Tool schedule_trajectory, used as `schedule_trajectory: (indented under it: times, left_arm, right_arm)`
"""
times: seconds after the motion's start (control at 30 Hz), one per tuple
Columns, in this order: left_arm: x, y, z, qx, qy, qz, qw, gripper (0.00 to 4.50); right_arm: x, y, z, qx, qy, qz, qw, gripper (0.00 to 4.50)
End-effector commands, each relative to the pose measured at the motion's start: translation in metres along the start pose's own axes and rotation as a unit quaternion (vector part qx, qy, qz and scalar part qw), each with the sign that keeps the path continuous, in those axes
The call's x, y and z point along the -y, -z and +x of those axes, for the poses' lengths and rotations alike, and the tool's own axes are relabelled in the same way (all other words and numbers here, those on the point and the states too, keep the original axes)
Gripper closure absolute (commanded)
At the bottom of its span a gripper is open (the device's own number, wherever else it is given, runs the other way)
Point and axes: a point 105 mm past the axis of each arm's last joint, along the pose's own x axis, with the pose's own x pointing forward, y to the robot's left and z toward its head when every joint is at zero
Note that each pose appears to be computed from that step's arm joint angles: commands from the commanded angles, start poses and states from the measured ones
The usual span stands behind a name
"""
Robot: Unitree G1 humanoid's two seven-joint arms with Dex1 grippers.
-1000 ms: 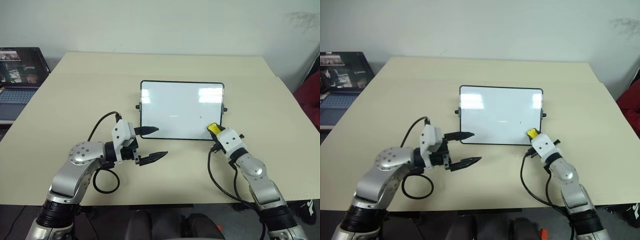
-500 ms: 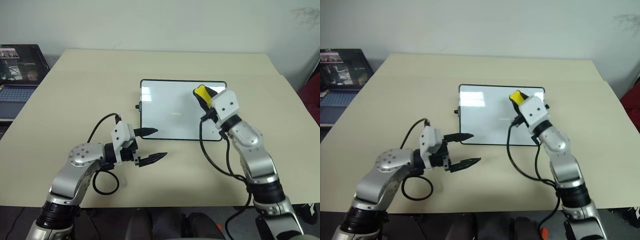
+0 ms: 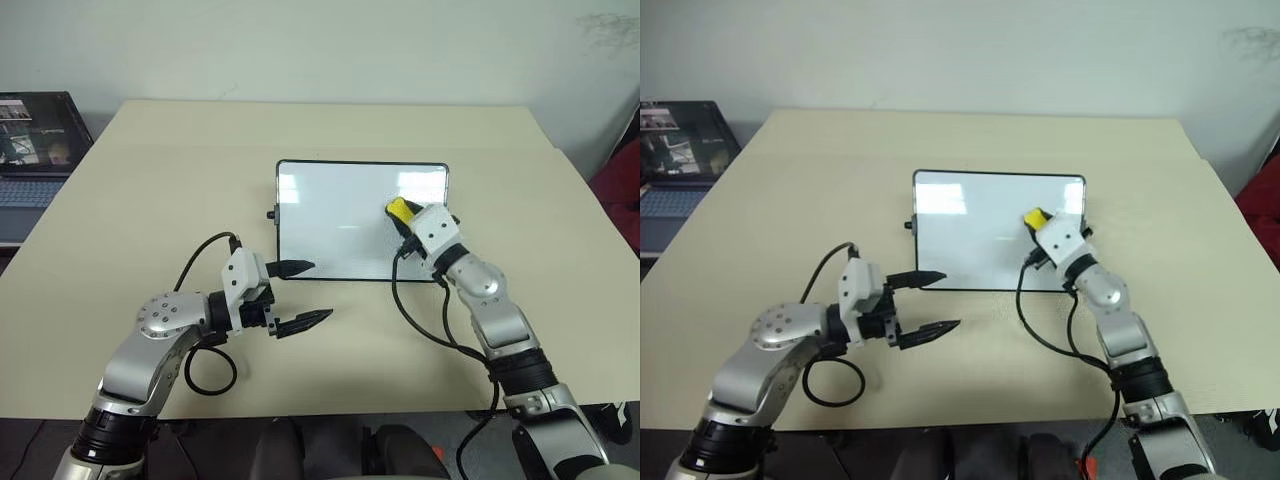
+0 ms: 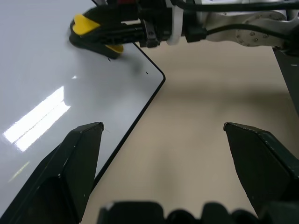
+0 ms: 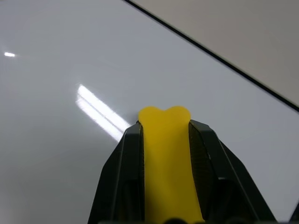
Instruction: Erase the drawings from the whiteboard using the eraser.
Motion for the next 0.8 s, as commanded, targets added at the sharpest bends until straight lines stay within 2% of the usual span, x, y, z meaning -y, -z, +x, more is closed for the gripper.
schedule_trajectory:
  times: [0.03, 0.13, 0.27, 0.37, 0.43, 0.6, 0.8]
  left_arm:
    - [-0.003, -0.009, -0.002, 0.013, -0.006, 0.020, 1.000, 0.00]
    - [-0.003, -0.009, -0.001, 0.013, -0.004, 0.020, 1.000, 0.00]
    - [-0.003, -0.010, -0.001, 0.012, -0.002, 0.019, 1.000, 0.00]
    - [-0.003, -0.009, 0.000, 0.012, 0.001, 0.019, 1.000, 0.00]
    - [-0.003, -0.009, 0.000, 0.013, 0.002, 0.019, 1.000, 0.00]
    - [-0.003, -0.008, 0.003, 0.015, 0.008, 0.018, 1.000, 0.00]
    - [-0.003, -0.007, 0.004, 0.015, 0.012, 0.019, 1.000, 0.00]
  right_arm:
    - [-0.033, 0.027, -0.009, -0.056, -0.045, 0.016, 0.997, 3.52]
    - [-0.052, 0.031, -0.015, -0.072, -0.072, 0.023, 0.995, 3.52]
    - [-0.044, 0.017, -0.016, -0.055, -0.061, 0.016, 0.996, 3.52]
    - [-0.002, -0.037, -0.015, 0.026, -0.003, 0.013, 1.000, 3.52]
    - [0.014, -0.049, -0.017, 0.042, 0.023, 0.013, 0.999, 3.52]
    - [0.044, -0.039, -0.010, 0.026, 0.079, -0.004, 0.997, 3.52]
    - [0.044, -0.007, -0.005, -0.009, 0.085, -0.008, 0.996, 3.52]
